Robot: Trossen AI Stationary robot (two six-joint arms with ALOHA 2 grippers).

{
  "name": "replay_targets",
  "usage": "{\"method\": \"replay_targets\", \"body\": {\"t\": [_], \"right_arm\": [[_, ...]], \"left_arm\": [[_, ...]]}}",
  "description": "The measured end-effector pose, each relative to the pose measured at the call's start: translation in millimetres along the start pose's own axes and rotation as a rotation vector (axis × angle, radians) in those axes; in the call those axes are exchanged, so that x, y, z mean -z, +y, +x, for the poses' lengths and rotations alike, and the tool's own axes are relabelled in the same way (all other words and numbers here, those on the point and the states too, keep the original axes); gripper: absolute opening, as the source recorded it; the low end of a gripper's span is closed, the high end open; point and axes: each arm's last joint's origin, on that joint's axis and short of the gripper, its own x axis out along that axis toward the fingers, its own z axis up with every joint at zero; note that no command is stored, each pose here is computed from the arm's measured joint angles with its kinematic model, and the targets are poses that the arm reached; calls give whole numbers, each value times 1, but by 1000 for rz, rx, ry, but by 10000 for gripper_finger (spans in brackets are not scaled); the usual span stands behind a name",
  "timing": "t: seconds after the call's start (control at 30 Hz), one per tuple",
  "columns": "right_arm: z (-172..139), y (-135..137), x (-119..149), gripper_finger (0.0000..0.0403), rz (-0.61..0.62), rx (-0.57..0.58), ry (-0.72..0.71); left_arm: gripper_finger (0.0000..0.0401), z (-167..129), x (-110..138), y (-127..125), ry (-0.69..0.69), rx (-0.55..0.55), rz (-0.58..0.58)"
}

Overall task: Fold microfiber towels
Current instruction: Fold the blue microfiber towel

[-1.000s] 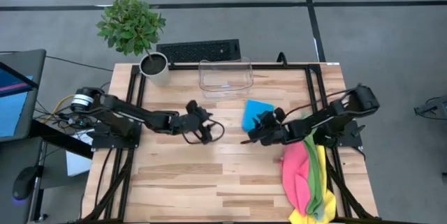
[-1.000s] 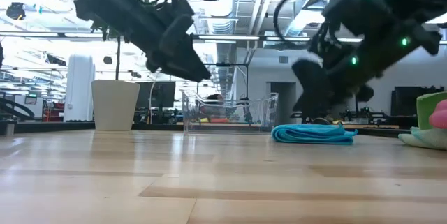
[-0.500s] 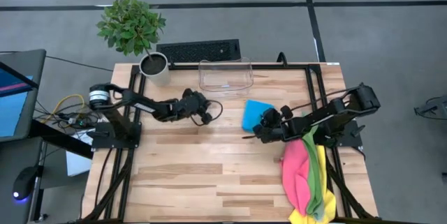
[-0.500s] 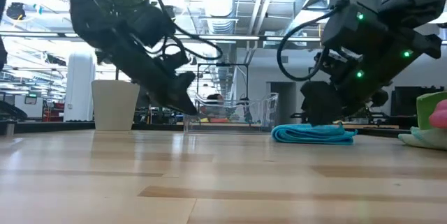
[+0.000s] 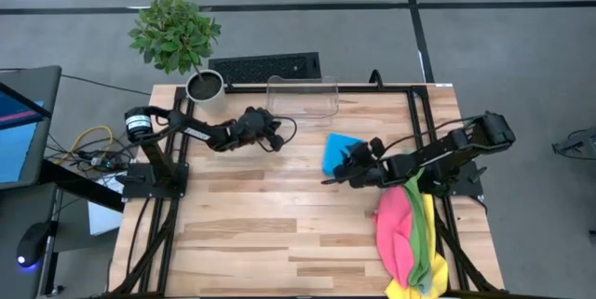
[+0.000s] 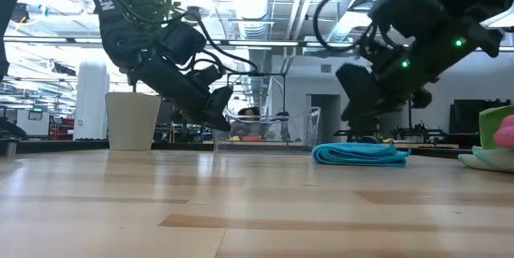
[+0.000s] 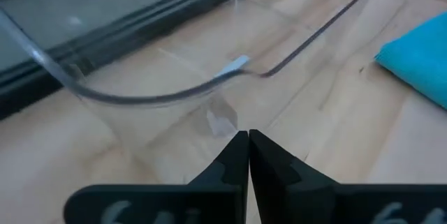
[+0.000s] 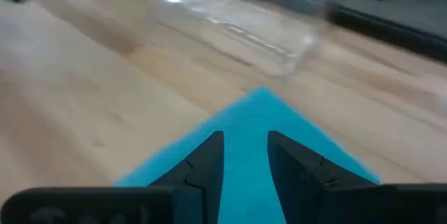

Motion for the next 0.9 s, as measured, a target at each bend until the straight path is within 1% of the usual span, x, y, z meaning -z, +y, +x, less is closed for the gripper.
{"method": "replay_targets", "body": {"t": [0.07, 0.17, 0.27, 0.33, 0.43, 0.53, 0.67, 0.77, 0.83, 0.9], "right_arm": [[1, 4, 1, 136, 4, -33, 3], [7, 6, 10, 136, -11, -24, 27], [16, 7, 24, 136, -18, -23, 105], [19, 3, 33, 136, -33, 9, 159], [24, -7, 39, 136, -30, 110, 193], [30, -21, 36, 136, -48, 210, 221], [37, -39, 27, 136, -108, 277, 274], [37, -46, 18, 136, -129, 271, 280], [30, -45, 7, 136, -131, 237, 247], [17, -45, -5, 136, -101, 184, 213]], "left_arm": [[4, 0, 1, -1, 14, 8, -10], [5, -1, 4, -5, 34, 33, 0], [4, -3, 5, -11, 38, 56, 9], [4, -5, 5, -14, 38, 68, 13], [4, -12, 0, -20, 27, 116, 13], [4, -20, -7, -25, 15, 168, 3], [4, -30, -16, -31, -1, 240, -20], [4, -36, -17, -37, 7, 291, -11], [4, -39, -16, -41, 17, 324, -3], [4, -41, -15, -46, 25, 357, 4]]}}
